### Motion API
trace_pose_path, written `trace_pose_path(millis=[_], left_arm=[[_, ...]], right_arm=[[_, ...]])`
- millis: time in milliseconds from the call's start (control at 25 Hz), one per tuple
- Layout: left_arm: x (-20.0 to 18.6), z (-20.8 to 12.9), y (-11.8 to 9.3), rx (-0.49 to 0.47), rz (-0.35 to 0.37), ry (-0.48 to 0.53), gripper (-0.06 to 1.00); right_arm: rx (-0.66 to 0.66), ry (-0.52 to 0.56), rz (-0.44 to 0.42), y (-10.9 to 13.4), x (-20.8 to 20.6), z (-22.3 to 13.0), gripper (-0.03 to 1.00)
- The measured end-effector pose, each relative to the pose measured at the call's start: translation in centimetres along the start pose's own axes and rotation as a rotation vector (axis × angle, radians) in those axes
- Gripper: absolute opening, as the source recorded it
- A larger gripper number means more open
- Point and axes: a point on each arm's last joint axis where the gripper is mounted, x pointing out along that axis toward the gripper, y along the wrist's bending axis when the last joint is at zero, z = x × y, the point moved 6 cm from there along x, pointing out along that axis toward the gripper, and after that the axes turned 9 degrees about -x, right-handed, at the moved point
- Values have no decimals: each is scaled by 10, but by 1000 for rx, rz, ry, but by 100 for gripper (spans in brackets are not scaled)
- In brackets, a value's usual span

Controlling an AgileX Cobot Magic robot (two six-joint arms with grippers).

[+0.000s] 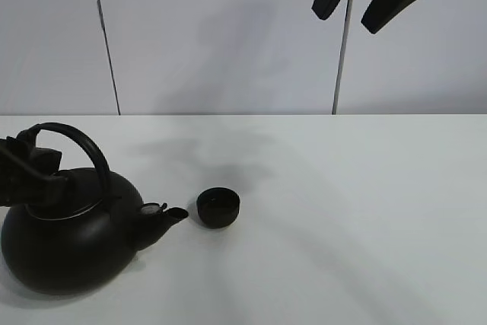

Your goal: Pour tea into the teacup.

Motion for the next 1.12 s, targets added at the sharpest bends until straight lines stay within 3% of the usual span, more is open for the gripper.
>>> trace_pose_path(millis=[280,880,1120], left_arm=[[-8,14,-1,-69,-13,-38,29],[-43,20,-7,-119,-79,77,30],[-56,33,-8,-125,-102,29,30]], right_arm=[[-6,0,0,0,0,0,44],[-16,0,0,0,0,0,44],[-16,0,0,0,0,0,44]])
